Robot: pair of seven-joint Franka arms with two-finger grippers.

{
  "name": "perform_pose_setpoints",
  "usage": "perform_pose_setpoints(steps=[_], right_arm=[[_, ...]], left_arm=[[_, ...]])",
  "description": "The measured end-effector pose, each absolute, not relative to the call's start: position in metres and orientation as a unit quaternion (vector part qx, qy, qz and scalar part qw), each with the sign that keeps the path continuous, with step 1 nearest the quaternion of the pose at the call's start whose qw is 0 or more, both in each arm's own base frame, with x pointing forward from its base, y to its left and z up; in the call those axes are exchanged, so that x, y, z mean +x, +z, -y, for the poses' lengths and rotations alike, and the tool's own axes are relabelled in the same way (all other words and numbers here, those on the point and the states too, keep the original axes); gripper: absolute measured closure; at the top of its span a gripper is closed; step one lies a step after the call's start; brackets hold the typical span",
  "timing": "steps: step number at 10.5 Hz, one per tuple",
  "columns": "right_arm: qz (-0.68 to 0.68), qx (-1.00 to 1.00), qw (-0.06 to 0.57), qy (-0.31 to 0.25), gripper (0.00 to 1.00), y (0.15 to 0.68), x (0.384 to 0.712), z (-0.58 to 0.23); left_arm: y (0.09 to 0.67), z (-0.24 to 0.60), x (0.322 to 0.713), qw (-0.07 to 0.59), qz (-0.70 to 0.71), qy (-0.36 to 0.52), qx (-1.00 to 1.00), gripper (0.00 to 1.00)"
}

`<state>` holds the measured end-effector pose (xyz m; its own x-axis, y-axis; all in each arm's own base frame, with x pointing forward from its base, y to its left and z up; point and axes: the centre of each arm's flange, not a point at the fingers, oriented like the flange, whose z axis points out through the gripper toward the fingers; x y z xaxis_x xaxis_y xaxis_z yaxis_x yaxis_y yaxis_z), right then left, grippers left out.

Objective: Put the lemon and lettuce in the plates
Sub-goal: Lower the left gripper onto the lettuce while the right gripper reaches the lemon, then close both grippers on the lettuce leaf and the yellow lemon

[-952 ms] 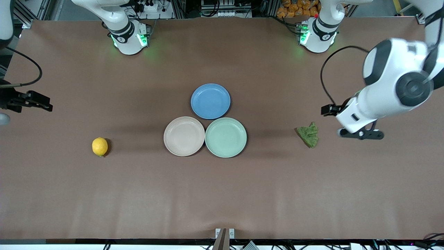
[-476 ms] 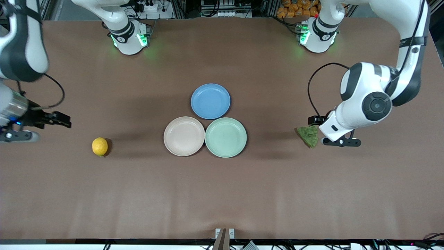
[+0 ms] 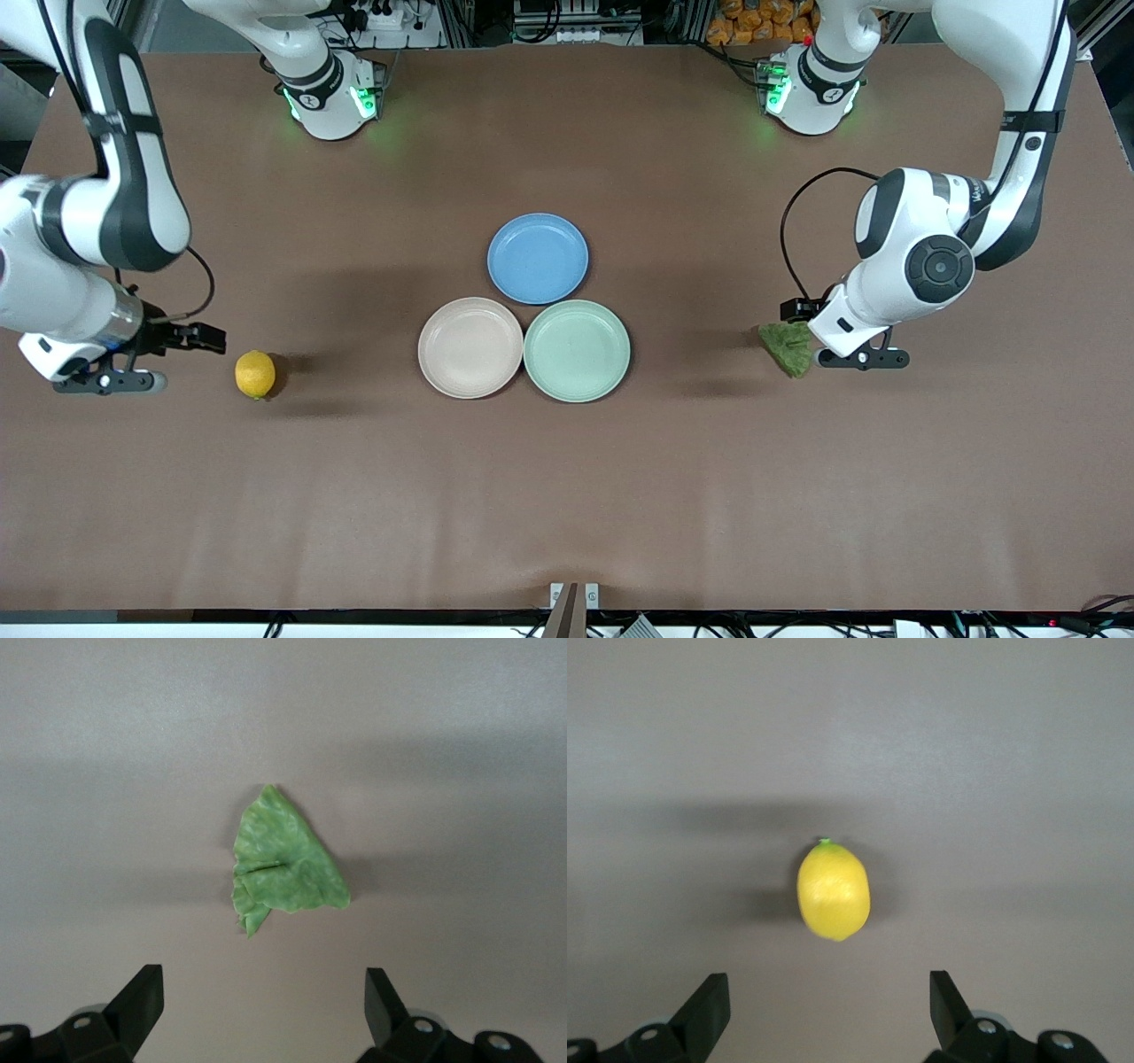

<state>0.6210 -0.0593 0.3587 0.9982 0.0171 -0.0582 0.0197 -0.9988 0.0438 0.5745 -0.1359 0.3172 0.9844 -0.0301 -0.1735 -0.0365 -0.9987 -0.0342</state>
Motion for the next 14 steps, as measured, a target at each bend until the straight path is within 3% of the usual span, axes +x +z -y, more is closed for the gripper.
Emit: perform_pose_setpoints(steps=[3,7,14], right_arm=[[-0.003,0.999,0.024,-0.029,0.00,0.306,0.623,0.068],[-0.002,1.000,0.023,-0.014,0.00,0.242,0.603,0.066],[0.003,1.000,0.024,-0.003,0.03,0.185,0.600,0.066]], left_arm=[[0.302,0.131,0.569,0.017,-0.008,0.080,-0.997,0.00],[0.262,0.131,0.573,0.014,0.014,0.065,-0.998,0.00],[0.214,0.148,0.581,0.016,0.018,0.076,-0.997,0.00]])
